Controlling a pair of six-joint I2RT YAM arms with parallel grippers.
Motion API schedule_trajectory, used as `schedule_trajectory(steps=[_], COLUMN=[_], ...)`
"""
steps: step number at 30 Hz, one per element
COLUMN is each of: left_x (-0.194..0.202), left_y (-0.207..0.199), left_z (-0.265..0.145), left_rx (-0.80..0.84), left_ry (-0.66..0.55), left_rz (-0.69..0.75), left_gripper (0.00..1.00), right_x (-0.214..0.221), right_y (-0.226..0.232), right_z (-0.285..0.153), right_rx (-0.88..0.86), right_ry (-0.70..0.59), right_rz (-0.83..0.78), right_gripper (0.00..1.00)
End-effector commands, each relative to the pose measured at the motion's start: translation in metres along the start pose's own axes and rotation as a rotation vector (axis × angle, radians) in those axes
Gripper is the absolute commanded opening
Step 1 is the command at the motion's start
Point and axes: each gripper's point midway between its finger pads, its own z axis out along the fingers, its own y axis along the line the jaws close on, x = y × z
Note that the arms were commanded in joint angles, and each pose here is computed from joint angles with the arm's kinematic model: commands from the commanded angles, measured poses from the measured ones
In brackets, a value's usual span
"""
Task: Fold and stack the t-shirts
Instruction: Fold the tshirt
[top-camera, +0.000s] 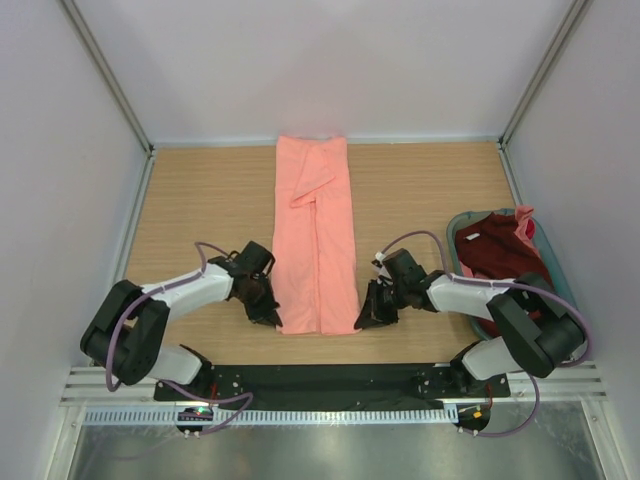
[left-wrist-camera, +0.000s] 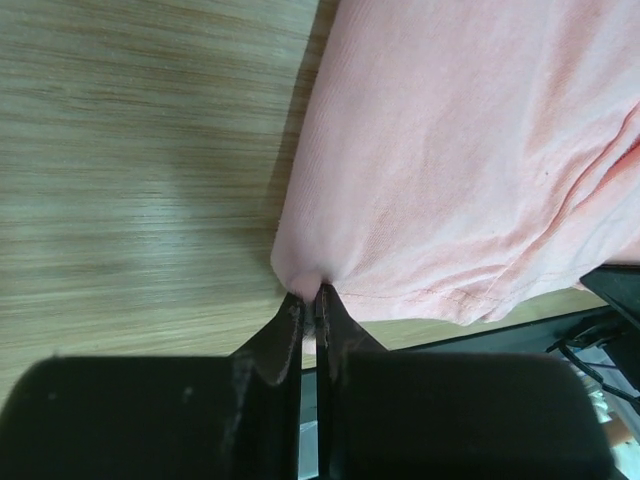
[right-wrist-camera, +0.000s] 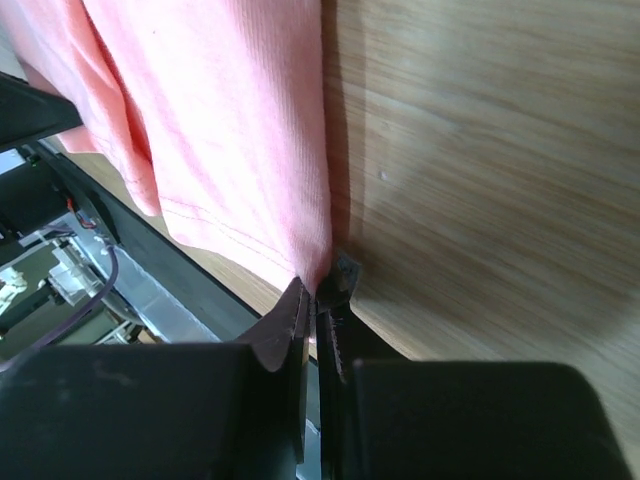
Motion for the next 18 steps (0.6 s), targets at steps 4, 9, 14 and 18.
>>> schedule_trajectory(steps=[4, 9, 14, 18], left_x=[0.018, 0.029, 0.002, -0.032], left_y=[0.041, 0.028, -0.018, -0.047], left_z=[0.001, -0.022, -0.062, -0.087], left_rx=[-0.152, -0.107, -0.03, -0.032], left_ry=[-0.045, -0.063, -0.159, -0.217], left_rz=[0.026, 0.034, 0.087, 0.143], left_gripper=[0.0, 0.0, 0.0, 0.0], right_x=[0.019, 0.025, -0.005, -0.06], right_y=[-0.005, 0.02, 0.053, 0.086], right_z=[-0.015, -0.035, -0.056, -0.073], right_rx=[0.066, 0.015, 0.007, -0.009], right_ry=[0.024, 0.014, -0.047, -0.108], right_rz=[-0.045, -0.078, -0.115, -0.154], right_gripper=[0.01, 0.01, 0.01, 0.01])
